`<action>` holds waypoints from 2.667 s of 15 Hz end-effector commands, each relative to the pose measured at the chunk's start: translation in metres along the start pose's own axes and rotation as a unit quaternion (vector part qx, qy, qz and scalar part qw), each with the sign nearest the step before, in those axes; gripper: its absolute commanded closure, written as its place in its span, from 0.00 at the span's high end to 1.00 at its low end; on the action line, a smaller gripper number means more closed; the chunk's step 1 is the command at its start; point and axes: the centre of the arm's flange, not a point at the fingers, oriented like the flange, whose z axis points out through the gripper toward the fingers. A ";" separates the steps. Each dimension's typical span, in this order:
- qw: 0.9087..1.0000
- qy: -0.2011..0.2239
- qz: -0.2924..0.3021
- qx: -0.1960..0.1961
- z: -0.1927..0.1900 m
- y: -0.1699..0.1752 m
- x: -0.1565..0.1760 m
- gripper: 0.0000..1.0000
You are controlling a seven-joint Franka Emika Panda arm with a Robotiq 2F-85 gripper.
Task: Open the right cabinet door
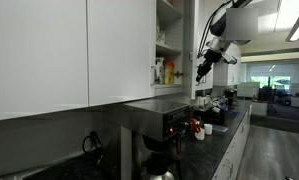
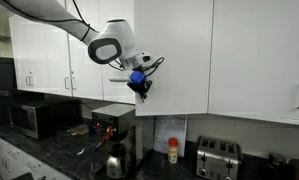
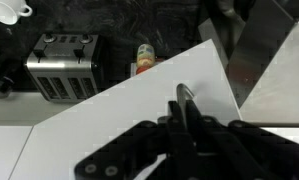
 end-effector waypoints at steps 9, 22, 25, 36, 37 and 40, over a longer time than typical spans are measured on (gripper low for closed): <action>0.999 0.046 -0.020 -0.019 -0.054 0.055 -0.045 0.03; 0.991 0.097 -0.067 0.056 -0.139 0.116 -0.087 0.84; 0.991 0.098 -0.061 0.069 -0.156 0.117 -0.095 1.00; 0.987 0.004 -0.077 0.140 -0.161 0.052 -0.062 1.00; 0.988 -0.009 -0.077 0.137 -0.161 0.046 -0.058 1.00; 0.990 -0.034 -0.074 0.119 -0.160 0.031 -0.046 1.00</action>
